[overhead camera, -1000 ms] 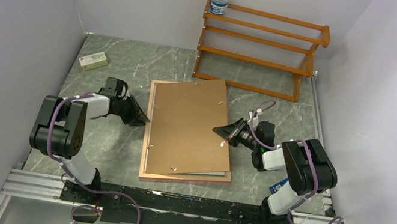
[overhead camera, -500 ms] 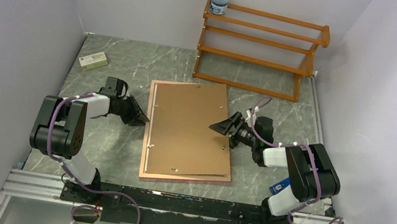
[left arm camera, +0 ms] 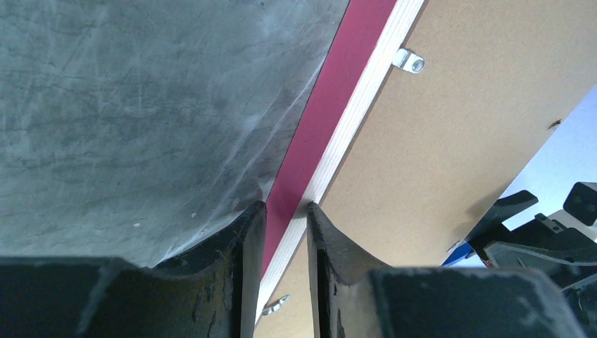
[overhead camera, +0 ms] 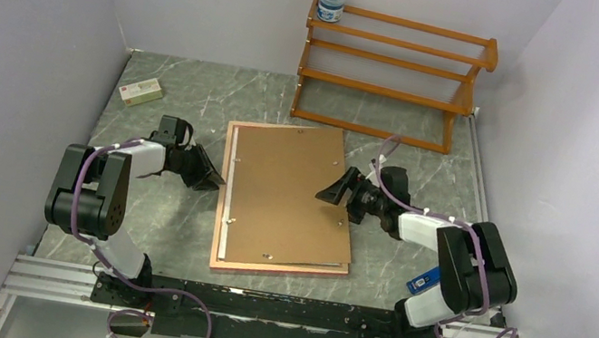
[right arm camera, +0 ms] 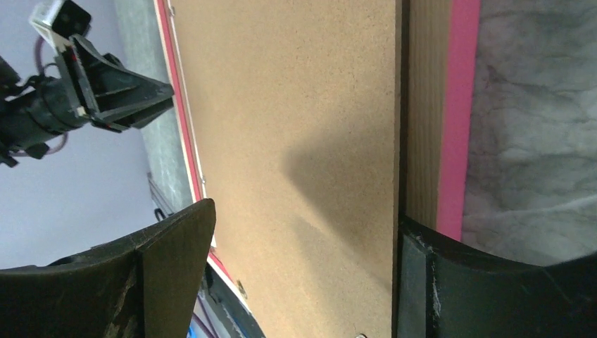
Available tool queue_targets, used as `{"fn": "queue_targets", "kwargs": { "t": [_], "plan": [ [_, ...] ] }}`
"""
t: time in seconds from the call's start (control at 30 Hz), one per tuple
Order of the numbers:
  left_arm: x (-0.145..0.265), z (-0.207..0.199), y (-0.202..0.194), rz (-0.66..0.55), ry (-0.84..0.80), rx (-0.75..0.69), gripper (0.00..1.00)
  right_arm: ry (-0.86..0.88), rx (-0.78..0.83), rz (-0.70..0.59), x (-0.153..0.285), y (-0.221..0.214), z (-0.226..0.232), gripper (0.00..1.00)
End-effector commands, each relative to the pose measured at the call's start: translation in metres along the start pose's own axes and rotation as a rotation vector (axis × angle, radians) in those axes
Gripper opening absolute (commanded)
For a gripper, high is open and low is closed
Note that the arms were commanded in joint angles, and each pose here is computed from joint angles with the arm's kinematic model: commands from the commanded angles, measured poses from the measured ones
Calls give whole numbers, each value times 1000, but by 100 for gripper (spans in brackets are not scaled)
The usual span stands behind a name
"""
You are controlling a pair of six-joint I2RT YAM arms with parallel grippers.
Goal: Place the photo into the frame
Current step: Place the photo frame item in the photo frame.
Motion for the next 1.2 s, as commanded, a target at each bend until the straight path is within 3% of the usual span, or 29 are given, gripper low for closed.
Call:
{"fn": "queue_targets", "kwargs": {
  "t": [0.0, 0.3, 0.47, 0.8, 1.17],
  "plan": [
    [2, -3, 8, -16, -4, -30, 33, -3, 86, 13, -11, 2, 18, 83],
    [3, -4, 8, -10, -13, -40, 33, -119, 154, 34, -18, 6, 29, 85],
    [4, -5, 10, -17, -13, -42, 34, -243, 196, 54, -19, 2, 35, 99],
    [9, -8, 11, -29, -6, -57, 38, -430, 250, -17, -8, -4, 48, 99],
    [10, -8, 11, -34, -13, -59, 42, -477, 308, -9, 3, -4, 55, 99]
  ]
}}
Point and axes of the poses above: each gripper's point midway between its finger pads, its own x axis back along the fingers, its own z axis along the line the jaws close on, y = z × x, the point moved 10 cm from there along x, back along the fingers, and after that the axes turned 11 degrees about -x, right-handed, at the moved point
